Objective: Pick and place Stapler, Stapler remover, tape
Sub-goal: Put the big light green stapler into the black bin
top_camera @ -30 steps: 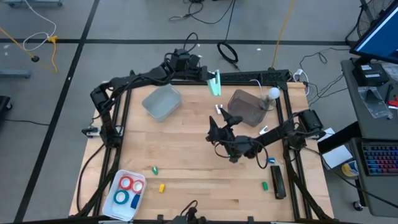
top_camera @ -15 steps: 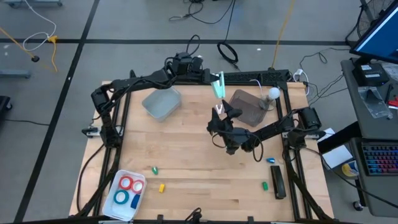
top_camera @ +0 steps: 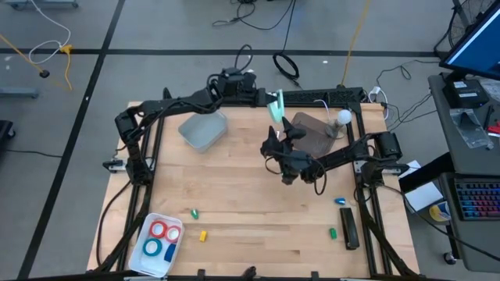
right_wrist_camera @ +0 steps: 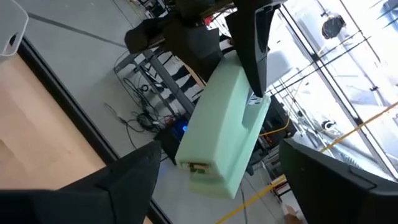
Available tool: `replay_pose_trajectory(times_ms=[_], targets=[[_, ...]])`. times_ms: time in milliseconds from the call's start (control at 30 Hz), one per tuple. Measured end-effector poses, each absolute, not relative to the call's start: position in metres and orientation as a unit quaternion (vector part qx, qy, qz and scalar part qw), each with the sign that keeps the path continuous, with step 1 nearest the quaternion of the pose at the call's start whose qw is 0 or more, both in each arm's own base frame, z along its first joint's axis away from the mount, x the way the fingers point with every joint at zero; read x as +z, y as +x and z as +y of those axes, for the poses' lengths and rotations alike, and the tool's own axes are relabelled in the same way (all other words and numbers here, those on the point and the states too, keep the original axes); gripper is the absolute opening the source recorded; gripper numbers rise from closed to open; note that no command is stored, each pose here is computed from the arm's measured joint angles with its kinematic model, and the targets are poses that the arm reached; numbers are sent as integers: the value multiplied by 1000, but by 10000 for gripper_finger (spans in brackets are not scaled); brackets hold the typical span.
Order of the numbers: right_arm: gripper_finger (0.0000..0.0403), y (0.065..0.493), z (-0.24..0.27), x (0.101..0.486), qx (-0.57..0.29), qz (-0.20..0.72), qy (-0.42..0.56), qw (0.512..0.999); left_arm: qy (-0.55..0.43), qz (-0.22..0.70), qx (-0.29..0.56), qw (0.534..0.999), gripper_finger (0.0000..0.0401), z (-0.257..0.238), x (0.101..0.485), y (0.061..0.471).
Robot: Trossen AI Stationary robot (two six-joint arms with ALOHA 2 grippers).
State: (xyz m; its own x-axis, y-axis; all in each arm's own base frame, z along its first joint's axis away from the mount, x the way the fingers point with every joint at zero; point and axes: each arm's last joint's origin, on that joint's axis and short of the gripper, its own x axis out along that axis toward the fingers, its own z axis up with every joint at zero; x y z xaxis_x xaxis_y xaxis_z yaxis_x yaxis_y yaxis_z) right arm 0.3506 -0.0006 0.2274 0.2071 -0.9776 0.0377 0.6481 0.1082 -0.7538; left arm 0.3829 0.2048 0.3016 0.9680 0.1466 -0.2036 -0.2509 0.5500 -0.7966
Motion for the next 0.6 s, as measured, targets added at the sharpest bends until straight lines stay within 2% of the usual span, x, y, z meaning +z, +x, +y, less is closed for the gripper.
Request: replay_pose_trajectory(times_ms=[333,600], targets=[[267,351,-3,227,-587,238,-318,706,-446,58,122,885,117,194,301,389],[198,351,-1,227,-583,240,-323,706,-449,70,95,886,117,190,301,391]])
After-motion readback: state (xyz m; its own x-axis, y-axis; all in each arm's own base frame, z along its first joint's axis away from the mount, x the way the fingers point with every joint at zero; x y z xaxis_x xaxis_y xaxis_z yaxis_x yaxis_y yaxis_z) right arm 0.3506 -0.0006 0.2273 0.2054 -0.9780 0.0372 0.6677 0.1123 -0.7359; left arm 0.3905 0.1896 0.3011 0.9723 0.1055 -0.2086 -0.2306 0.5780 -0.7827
